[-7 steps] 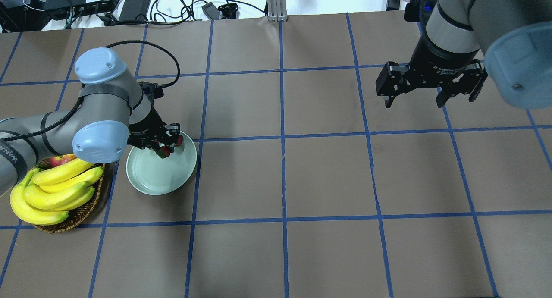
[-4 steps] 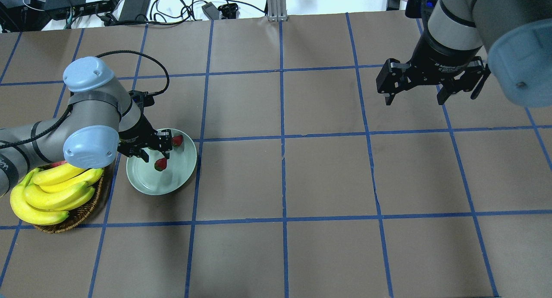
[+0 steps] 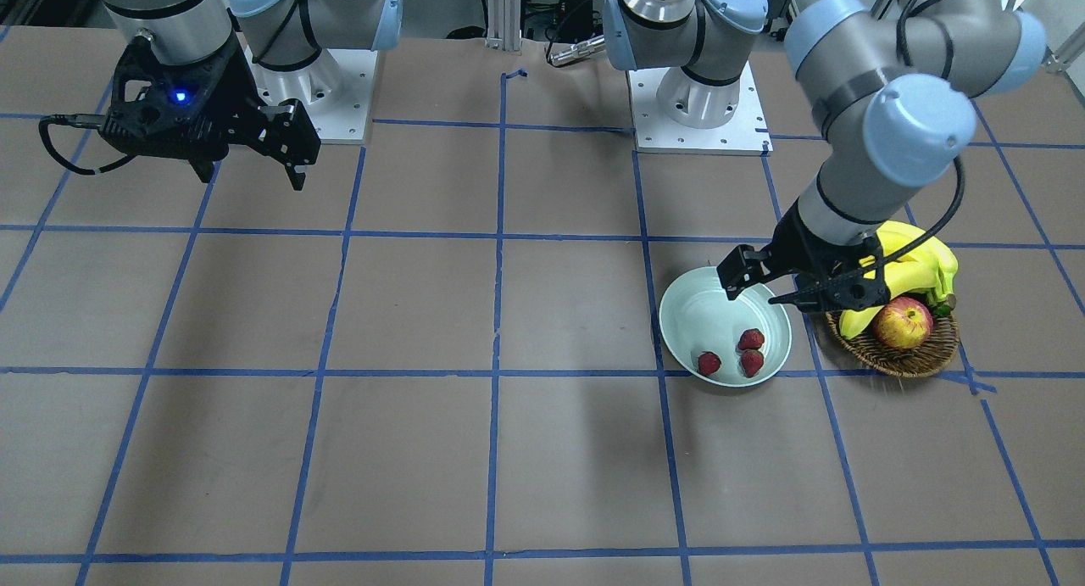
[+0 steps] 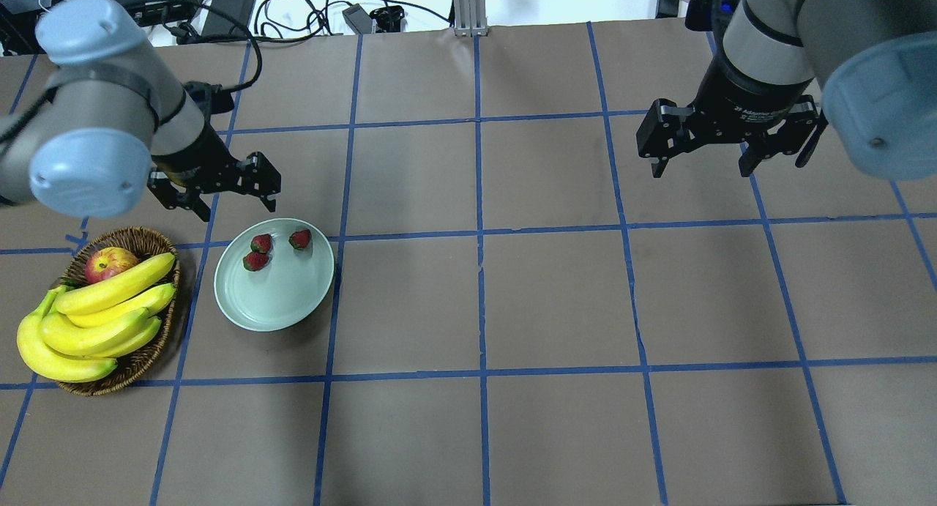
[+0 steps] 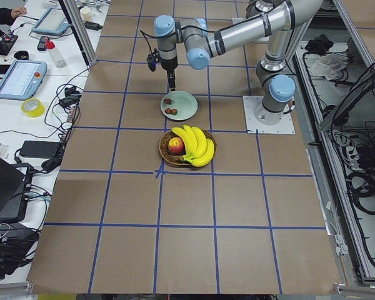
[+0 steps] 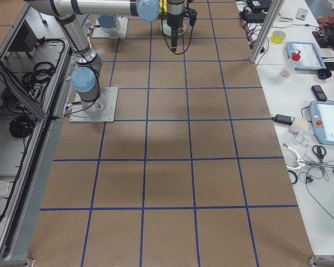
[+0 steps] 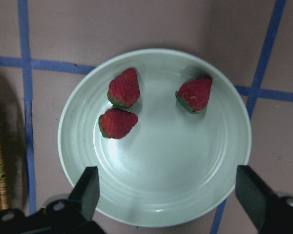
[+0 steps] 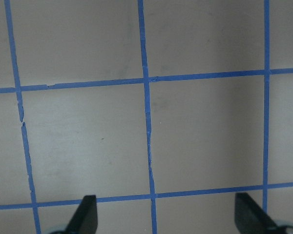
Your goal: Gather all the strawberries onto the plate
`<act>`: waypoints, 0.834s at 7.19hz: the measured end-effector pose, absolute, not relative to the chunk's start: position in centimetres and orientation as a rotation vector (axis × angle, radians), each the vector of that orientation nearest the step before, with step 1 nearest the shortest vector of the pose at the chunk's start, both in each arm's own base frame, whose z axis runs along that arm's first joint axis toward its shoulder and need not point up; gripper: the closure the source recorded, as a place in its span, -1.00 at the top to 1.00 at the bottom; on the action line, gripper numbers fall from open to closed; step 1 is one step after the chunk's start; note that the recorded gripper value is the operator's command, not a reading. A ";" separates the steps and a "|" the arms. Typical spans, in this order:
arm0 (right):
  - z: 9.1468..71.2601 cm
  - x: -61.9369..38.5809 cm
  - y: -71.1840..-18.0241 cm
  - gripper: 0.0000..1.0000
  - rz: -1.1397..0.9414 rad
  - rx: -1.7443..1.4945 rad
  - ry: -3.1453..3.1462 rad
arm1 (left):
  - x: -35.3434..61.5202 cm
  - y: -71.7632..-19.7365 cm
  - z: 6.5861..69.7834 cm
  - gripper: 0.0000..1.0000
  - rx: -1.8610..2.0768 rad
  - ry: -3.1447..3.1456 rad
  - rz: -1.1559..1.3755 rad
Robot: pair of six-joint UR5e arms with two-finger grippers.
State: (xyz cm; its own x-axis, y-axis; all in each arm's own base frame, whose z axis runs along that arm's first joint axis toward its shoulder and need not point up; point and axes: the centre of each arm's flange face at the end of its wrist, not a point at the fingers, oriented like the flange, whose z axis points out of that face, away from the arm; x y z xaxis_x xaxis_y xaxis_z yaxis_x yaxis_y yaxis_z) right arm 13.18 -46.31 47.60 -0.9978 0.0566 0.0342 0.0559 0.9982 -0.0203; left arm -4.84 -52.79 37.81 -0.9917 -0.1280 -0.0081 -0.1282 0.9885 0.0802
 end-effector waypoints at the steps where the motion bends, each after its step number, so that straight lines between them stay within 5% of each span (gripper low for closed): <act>1: 47.6 13.2 -46.3 1.00 0.031 -0.088 -3.105 | -5.3 -52.1 43.2 1.00 -0.193 3.131 0.150; 3: 47.7 13.1 -46.3 1.00 0.033 -0.091 -3.105 | -7.9 -50.0 51.1 1.00 -0.138 3.130 0.069; 6: 47.8 13.0 -46.1 1.00 0.036 -0.093 -3.104 | -15.4 -48.2 52.7 1.00 0.005 3.104 -0.032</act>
